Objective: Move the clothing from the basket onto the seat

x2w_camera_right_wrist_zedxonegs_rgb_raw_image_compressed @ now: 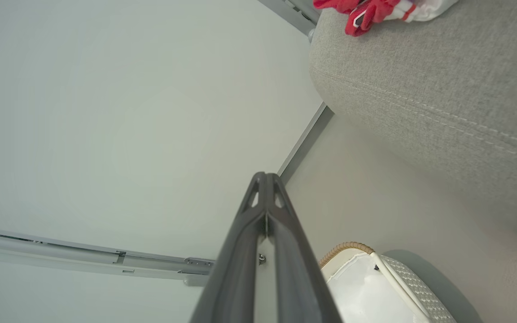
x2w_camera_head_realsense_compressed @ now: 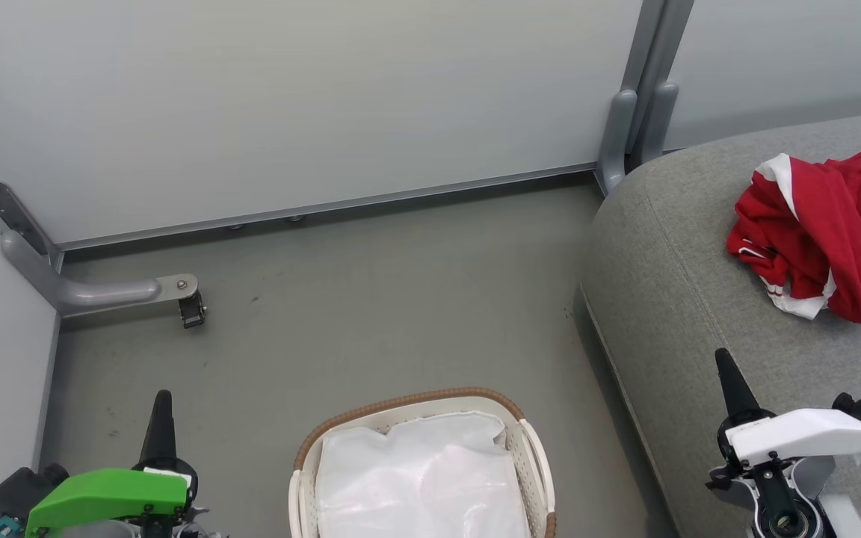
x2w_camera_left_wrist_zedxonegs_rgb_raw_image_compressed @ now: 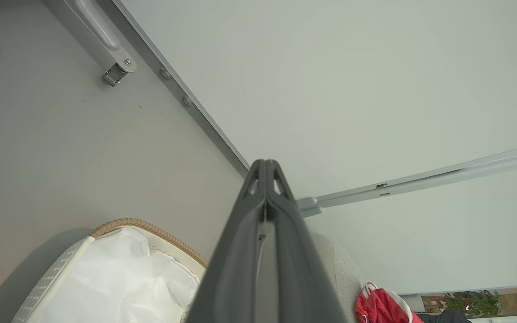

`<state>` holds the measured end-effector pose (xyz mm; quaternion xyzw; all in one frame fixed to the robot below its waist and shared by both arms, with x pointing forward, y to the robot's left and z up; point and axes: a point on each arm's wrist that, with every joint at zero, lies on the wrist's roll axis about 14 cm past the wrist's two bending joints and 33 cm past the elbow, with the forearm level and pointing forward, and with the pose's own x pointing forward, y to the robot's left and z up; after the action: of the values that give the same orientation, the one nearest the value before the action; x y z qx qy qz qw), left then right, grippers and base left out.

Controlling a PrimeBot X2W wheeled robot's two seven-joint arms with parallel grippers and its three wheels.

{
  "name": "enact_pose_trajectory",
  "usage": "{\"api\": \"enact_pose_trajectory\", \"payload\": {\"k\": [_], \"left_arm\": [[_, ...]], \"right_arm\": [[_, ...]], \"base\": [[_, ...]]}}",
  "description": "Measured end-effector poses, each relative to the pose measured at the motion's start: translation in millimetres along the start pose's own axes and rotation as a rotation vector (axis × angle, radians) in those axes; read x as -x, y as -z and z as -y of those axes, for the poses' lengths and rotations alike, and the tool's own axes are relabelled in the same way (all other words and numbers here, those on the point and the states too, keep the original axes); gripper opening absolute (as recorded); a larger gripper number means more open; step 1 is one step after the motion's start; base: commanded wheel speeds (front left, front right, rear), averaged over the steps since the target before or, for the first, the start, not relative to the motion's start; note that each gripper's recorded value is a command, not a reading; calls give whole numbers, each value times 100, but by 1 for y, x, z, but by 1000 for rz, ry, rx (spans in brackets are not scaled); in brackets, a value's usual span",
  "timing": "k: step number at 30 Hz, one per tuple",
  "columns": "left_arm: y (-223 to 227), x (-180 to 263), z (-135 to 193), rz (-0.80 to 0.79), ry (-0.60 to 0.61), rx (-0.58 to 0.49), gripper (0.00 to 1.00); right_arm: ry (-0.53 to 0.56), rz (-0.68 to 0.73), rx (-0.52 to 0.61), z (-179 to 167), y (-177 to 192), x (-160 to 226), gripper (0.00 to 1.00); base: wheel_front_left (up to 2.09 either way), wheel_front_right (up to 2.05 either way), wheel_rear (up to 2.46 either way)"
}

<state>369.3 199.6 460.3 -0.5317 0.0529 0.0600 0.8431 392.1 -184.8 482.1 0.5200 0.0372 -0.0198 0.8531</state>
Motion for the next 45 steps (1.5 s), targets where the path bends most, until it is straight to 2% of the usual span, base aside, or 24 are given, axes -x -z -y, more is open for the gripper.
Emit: {"api": "enact_pose_trajectory", "payload": {"k": [45], "left_arm": [[-13,-9,31,-12,108,360,0]], "right_arm": [[-57,20,-384,-12,-19,3,0]], "base": [[0,0,0]]}}
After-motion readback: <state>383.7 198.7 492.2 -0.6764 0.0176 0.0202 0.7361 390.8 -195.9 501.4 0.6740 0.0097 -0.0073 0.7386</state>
